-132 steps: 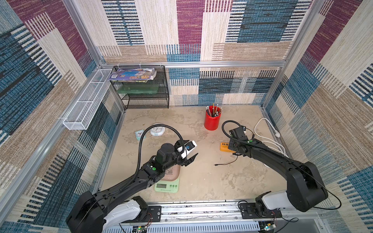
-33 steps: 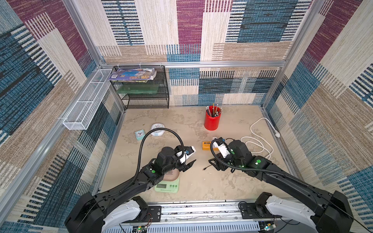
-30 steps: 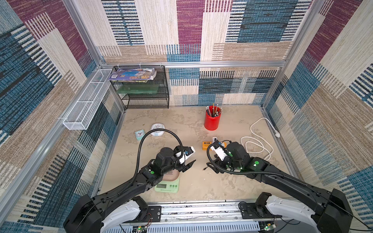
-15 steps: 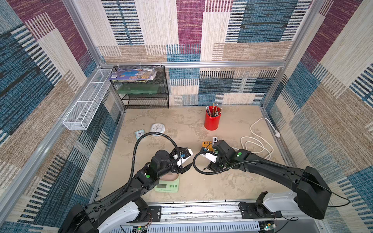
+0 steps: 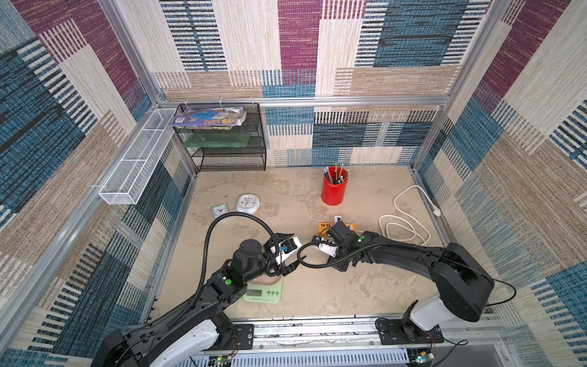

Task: Charge the electronic scale
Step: Pick up the charging cable from the center of the board.

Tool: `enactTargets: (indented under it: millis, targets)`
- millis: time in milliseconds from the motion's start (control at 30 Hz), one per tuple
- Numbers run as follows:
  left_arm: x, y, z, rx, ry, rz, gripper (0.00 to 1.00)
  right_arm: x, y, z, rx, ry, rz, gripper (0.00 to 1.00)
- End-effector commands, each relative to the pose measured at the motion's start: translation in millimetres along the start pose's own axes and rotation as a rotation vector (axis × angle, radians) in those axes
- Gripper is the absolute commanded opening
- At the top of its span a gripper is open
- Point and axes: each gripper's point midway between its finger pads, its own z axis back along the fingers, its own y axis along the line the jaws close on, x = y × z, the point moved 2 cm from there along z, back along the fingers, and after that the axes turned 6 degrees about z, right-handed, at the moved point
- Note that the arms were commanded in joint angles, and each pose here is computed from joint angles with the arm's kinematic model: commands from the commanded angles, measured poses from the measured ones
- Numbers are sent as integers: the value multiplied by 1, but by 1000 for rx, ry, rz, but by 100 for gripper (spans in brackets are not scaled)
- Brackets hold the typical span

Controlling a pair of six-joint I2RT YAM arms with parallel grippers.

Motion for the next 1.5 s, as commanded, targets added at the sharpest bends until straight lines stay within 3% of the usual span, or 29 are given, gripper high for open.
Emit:
enactTargets:
  millis: [0, 167, 300, 433, 667, 800, 1033, 1167, 1300, 1467]
  targets:
    - [4, -1, 0, -7, -21, -16, 79, 14, -2, -3, -5, -47, 37, 55]
    - [4, -1, 1, -5, -22, -19, 79, 19, -4, -10, 5, -60, 48, 40]
    - [4, 0, 0, -2, -21, -20, 79, 27, -9, -8, 14, -97, 38, 10]
    - [3, 0, -2, -6, -18, -13, 79, 40, -24, 2, 20, -201, -7, 3]
    - [-10, 10, -20, 12, 8, 110, 80, 66, -45, 45, 26, -525, -11, 3]
    - [-12, 10, -37, -95, 49, 220, 79, 70, -54, 67, 38, -653, 3, 3]
    - [-4, 8, -57, -294, 68, 280, 66, 69, -56, 79, 70, -720, 39, 4]
    - [-3, 18, -65, -316, 57, 284, 62, 67, -54, 81, 101, -739, 53, 5]
    - [-3, 20, -73, -376, 71, 268, 52, 65, -53, 86, 127, -768, 66, 5]
    - [-2, 22, -81, -412, 60, 242, 51, 65, -52, 90, 131, -778, 80, 5]
